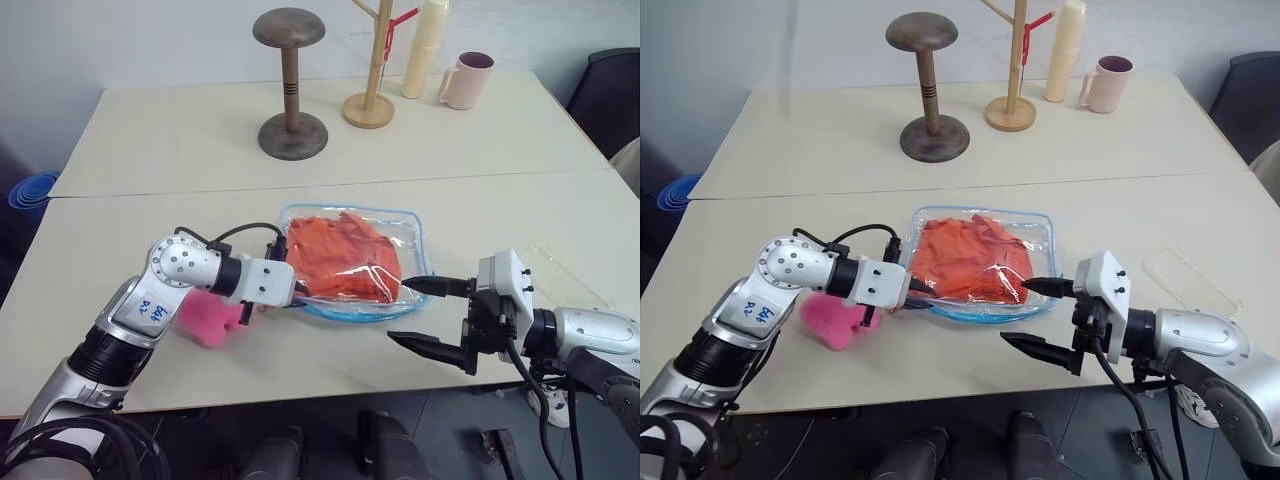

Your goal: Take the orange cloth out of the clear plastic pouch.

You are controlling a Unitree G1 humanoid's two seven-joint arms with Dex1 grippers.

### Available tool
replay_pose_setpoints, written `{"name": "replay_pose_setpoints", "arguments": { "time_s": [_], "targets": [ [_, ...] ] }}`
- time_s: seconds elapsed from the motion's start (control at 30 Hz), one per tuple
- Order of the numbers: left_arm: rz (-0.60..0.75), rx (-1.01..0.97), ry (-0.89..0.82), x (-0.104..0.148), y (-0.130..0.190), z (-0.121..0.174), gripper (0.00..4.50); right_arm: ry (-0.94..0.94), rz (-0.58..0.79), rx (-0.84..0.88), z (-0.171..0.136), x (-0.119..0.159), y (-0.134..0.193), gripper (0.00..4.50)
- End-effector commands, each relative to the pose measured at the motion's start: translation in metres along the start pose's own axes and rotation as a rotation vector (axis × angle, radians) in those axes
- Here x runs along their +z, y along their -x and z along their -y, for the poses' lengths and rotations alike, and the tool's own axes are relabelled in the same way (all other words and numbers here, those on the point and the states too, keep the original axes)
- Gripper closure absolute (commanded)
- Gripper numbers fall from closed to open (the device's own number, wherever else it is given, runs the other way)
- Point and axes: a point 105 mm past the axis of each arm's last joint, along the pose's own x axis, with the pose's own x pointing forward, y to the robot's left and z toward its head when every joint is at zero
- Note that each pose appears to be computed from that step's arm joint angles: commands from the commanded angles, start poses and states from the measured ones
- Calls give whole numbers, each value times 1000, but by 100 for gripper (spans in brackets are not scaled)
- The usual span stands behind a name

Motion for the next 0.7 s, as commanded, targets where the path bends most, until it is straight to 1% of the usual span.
{"name": "replay_pose_setpoints", "arguments": {
  "time_s": [0.03,0.1,0.2,0.3,0.37,0.43,0.47,0.5,0.57,0.6,0.7],
  "targets": [
    [79,21,67,12,4,-2,443,75,17,9,-3,11,2,0],
    [137,30,180,17,4,2,443,85,10,13,-3,10,2,0],
    [209,99,321,24,5,0,450,89,10,19,-4,9,3,54],
    [241,155,415,27,5,-1,450,100,12,38,-7,7,0,153],
    [261,184,464,29,6,-3,450,123,-6,39,-8,3,-3,226],
    [273,206,501,30,5,-4,450,158,-39,44,-7,-5,-8,286],
    [277,212,511,31,4,-5,450,180,-55,50,-7,-8,-10,327],
    [280,215,517,32,4,-5,450,196,-65,55,-7,-11,-12,354],
    [296,227,533,34,4,-7,450,304,-120,-2,5,-20,-20,428],
    [301,231,538,35,3,-8,450,343,-135,-29,11,-23,-24,447],
    [317,232,545,39,2,-10,450,462,-167,-98,27,-29,-37,447]
  ]
}}
